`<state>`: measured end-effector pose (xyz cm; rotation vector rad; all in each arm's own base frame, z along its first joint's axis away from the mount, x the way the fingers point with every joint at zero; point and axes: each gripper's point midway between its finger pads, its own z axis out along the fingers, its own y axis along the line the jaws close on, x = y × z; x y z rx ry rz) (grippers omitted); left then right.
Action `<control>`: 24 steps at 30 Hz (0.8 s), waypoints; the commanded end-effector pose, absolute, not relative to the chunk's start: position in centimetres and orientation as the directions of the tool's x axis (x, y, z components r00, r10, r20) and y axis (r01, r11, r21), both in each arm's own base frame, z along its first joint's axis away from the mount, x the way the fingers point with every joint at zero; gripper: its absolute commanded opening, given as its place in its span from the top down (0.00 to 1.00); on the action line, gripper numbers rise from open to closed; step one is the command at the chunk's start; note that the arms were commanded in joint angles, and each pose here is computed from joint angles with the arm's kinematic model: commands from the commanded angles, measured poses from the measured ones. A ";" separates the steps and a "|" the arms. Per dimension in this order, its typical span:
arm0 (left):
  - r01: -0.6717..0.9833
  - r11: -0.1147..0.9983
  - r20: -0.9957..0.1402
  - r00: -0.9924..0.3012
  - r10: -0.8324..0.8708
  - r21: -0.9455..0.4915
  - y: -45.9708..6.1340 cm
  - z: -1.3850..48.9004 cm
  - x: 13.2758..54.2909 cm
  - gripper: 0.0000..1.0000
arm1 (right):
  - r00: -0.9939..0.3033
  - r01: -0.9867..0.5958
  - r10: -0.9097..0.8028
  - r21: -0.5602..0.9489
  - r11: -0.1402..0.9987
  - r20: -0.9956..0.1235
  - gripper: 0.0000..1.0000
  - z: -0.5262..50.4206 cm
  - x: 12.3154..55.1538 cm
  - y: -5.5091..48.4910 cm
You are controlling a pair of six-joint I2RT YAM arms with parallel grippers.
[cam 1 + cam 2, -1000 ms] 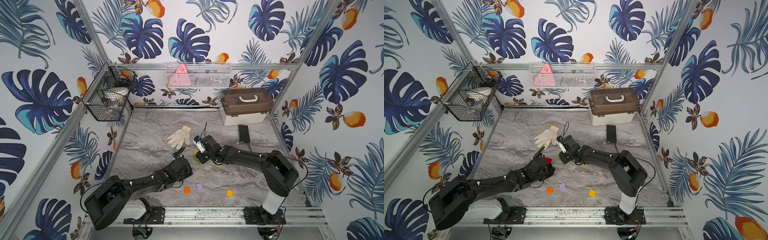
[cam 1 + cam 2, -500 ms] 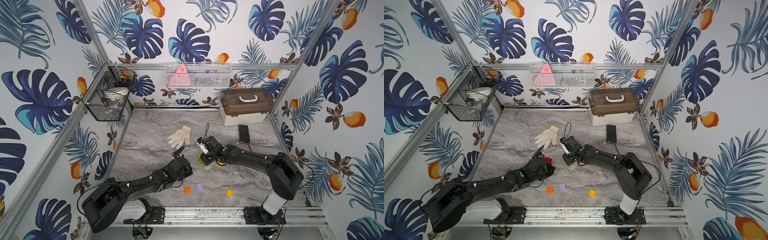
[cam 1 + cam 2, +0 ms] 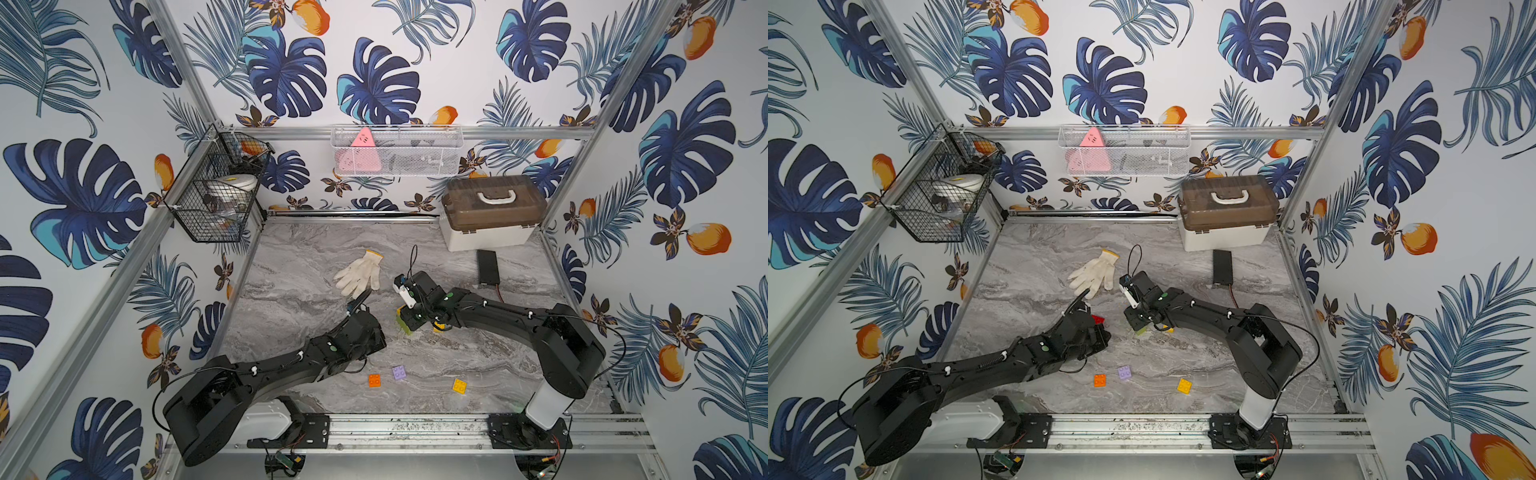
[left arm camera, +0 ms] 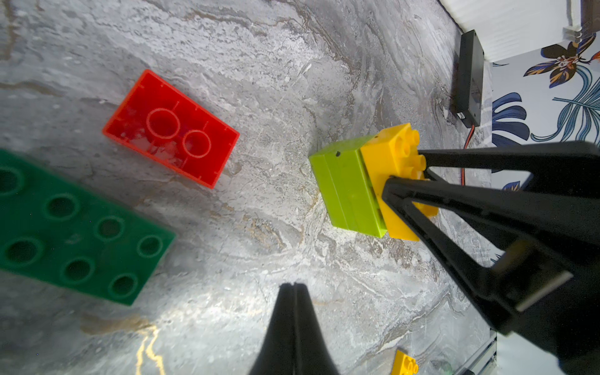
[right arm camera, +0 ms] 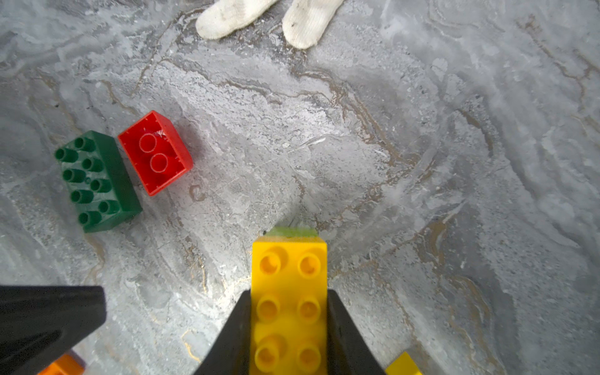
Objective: Assemble the number 1 with lego
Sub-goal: Assemble the lego brick with the lego brick.
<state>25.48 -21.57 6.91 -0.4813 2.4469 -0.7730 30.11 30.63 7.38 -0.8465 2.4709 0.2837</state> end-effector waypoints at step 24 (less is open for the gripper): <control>-0.162 0.776 -0.388 -0.792 -0.471 -0.610 -21.2 7.2 25.4 1.00 | -0.809 -0.436 -0.437 -0.098 0.895 -0.393 1.00 3.8 28.4 26.4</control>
